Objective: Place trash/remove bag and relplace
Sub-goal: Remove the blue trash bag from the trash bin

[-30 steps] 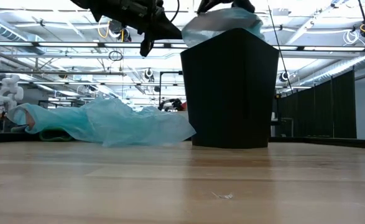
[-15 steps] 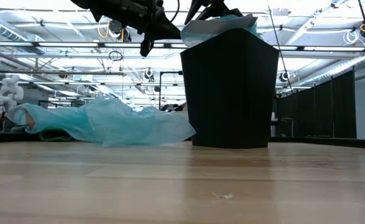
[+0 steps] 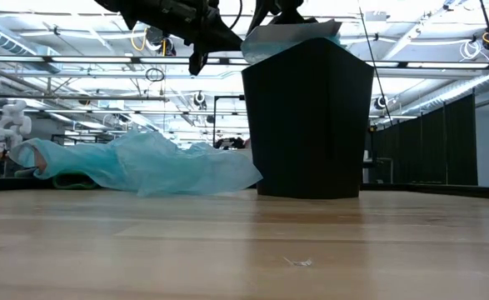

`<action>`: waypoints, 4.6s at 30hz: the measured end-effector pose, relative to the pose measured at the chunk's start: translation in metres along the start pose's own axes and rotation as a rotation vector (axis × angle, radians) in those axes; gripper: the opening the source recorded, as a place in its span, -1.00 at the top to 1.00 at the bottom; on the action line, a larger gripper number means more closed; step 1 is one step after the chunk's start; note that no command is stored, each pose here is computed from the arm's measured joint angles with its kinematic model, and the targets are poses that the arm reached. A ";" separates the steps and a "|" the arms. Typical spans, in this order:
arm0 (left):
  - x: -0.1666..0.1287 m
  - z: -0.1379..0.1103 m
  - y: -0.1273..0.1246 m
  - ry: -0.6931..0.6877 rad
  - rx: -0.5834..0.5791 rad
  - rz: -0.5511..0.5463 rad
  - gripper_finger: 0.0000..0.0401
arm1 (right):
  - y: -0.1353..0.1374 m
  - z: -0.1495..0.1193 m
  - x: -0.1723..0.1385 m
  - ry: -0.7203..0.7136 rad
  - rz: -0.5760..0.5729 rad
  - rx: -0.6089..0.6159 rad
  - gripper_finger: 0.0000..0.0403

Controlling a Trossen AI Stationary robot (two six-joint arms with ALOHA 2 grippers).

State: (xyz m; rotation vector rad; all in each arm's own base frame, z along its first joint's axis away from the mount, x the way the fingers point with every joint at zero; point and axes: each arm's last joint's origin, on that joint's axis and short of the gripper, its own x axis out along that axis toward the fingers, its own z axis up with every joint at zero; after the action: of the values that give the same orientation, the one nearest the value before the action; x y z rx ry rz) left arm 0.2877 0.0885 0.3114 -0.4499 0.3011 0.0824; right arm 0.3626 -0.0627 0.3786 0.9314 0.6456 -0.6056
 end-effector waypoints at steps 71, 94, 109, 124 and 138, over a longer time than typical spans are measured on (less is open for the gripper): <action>0.011 -0.014 -0.004 0.095 0.006 -0.024 1.00 | 0.005 0.001 -0.012 -0.050 0.045 -0.001 1.00; 0.018 -0.006 -0.018 -0.026 0.009 -0.102 1.00 | -0.007 0.001 -0.066 -0.128 0.027 0.011 1.00; 0.019 -0.001 -0.023 -0.091 0.037 -0.133 1.00 | -0.018 -0.007 -0.069 0.053 -0.012 0.141 0.69; 0.019 -0.003 -0.024 -0.075 0.055 -0.128 1.00 | -0.013 0.000 -0.022 0.118 -0.020 0.192 0.42; 0.020 -0.009 -0.026 -0.025 0.078 -0.124 1.00 | -0.017 0.006 -0.013 0.073 -0.054 0.125 0.97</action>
State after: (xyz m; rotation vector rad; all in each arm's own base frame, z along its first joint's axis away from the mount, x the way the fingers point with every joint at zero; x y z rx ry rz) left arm 0.3085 0.0620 0.3084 -0.3889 0.2502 -0.0448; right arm 0.3432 -0.0737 0.3820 1.0595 0.7060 -0.6690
